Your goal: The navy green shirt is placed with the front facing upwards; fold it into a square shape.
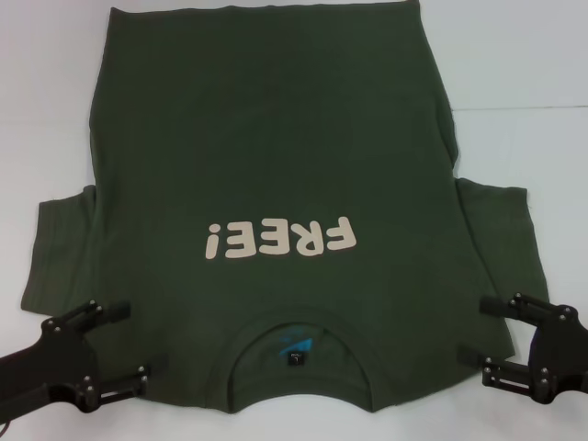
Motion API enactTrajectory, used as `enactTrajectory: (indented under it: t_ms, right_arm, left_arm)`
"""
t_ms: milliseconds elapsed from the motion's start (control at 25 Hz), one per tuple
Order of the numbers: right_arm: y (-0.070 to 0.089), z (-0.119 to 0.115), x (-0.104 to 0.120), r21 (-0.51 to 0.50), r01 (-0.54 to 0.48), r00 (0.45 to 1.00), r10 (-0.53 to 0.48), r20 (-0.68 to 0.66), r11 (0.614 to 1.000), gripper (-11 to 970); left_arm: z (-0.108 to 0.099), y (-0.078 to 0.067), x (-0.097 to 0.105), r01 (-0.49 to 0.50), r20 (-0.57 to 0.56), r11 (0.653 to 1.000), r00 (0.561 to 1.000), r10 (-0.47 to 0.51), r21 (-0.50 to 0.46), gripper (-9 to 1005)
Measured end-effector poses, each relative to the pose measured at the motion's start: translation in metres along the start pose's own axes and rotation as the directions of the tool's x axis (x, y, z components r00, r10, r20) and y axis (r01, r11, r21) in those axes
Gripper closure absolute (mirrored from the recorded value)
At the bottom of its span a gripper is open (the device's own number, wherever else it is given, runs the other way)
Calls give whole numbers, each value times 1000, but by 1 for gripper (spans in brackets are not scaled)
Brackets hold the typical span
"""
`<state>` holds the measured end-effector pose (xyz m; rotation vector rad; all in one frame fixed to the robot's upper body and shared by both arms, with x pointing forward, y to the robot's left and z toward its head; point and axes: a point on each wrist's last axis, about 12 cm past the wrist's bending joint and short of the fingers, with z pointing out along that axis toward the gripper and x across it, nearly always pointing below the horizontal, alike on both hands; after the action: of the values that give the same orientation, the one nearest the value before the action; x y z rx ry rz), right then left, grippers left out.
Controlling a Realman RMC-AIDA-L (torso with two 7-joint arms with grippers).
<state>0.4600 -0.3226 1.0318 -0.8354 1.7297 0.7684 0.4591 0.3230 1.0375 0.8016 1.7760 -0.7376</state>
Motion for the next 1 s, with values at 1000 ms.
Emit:
enactTrajectory:
  t_ms: [1000]
  right_arm:
    - [0, 6, -4, -17, -11, 1000, 12, 24, 1000, 158]
  left_arm:
    - [-49, 50, -45, 613, 50, 781, 789, -612, -122, 77]
